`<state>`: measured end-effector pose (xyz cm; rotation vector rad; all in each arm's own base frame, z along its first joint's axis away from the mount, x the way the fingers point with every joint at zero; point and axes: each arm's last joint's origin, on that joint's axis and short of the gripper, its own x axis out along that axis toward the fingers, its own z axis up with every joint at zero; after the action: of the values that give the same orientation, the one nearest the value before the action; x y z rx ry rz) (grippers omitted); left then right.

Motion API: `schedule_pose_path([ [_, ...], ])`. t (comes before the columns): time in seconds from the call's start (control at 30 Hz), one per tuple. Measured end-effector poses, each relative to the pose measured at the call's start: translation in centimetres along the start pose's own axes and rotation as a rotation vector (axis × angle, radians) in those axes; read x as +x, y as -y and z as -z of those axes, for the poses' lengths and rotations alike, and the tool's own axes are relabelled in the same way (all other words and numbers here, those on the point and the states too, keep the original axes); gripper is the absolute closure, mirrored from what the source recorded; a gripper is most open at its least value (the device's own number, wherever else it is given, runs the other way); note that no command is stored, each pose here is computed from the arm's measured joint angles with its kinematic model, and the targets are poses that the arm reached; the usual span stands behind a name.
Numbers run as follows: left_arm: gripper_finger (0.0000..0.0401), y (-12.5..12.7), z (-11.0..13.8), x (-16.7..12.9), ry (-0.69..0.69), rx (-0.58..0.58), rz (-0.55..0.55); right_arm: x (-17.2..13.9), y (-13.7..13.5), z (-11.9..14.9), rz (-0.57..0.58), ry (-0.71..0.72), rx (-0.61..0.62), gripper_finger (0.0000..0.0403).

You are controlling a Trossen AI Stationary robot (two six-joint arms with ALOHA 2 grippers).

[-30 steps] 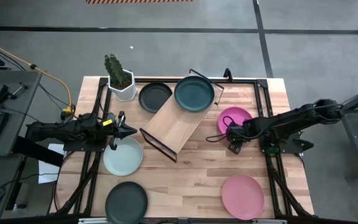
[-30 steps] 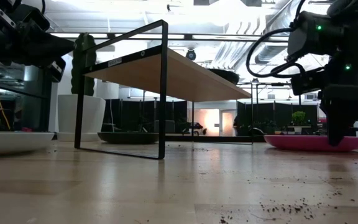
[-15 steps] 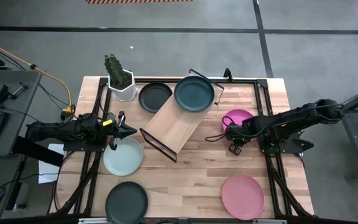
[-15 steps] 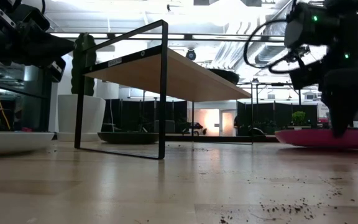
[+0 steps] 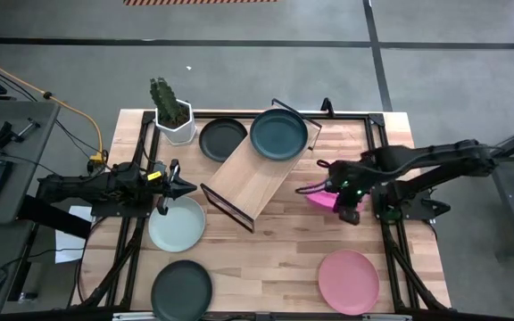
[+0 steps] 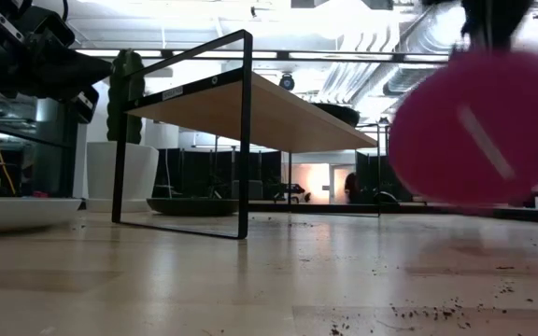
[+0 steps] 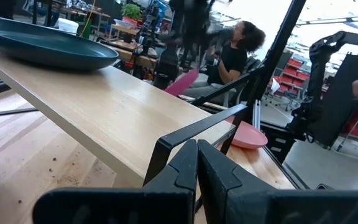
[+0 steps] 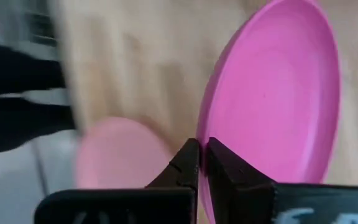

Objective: Place and stack plates onto a shelf
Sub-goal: Put the pink plate on the shelf

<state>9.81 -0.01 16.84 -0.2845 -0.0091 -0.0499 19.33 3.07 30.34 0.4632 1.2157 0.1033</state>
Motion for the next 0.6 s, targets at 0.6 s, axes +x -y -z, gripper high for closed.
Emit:
schedule_pose_path([
  [0.6, 0.0401, 0.0, 0.0, 0.0, 0.000, 0.000, 0.000, -11.1, -7.2, -7.1, -0.046, 0.569, -0.398, 0.0403],
])
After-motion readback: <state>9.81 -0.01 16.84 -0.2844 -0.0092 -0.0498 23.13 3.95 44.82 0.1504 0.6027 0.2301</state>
